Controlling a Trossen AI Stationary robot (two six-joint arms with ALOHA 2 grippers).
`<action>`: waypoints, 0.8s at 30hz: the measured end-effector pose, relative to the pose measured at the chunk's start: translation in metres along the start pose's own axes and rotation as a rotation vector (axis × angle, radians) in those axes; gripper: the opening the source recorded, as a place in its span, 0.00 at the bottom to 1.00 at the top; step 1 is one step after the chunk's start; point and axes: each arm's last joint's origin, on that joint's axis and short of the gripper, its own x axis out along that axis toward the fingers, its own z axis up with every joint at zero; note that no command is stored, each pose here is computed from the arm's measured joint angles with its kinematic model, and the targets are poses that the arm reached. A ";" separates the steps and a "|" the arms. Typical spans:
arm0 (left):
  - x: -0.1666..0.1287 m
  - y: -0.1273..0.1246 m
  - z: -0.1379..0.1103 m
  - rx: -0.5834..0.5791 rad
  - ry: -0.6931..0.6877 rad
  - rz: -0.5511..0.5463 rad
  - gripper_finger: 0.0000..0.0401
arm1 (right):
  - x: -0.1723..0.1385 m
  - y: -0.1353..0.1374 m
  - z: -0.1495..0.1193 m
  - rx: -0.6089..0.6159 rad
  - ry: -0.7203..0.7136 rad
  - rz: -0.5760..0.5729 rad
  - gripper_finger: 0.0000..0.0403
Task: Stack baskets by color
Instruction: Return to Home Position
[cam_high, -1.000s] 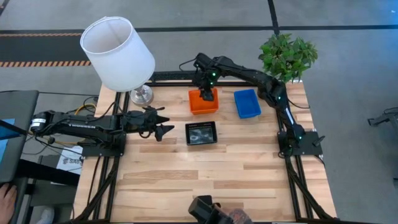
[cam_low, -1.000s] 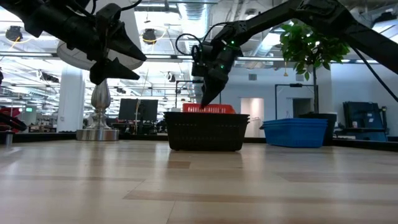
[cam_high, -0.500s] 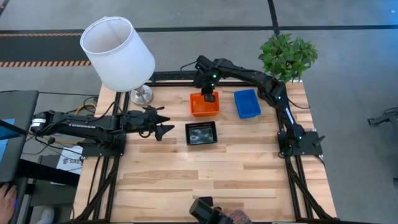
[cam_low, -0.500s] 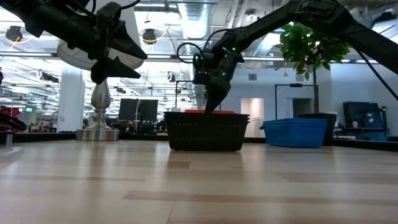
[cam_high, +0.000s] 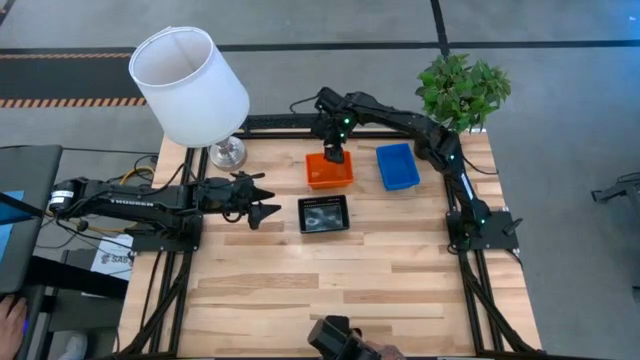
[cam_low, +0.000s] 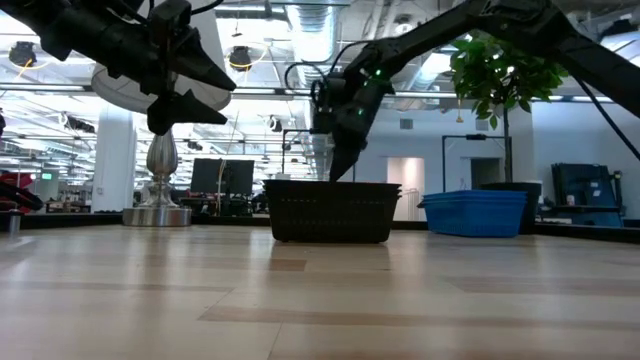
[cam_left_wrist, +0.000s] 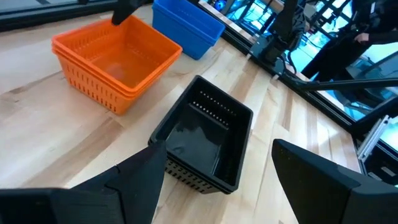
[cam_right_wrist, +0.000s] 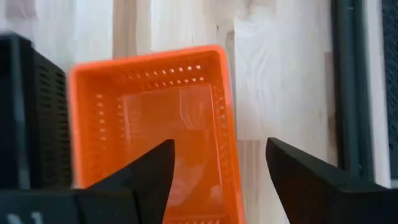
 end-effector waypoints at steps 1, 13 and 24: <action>0.000 0.000 0.000 0.003 -0.001 0.000 0.70 | -0.006 0.001 0.000 0.017 -0.004 0.000 0.68; -0.008 -0.023 0.038 0.193 -0.298 -0.149 0.70 | -0.096 0.059 -0.012 0.202 -0.123 0.307 0.68; -0.034 -0.025 0.061 0.347 -0.335 -0.302 0.70 | -0.152 0.162 -0.089 0.324 -0.498 0.096 0.59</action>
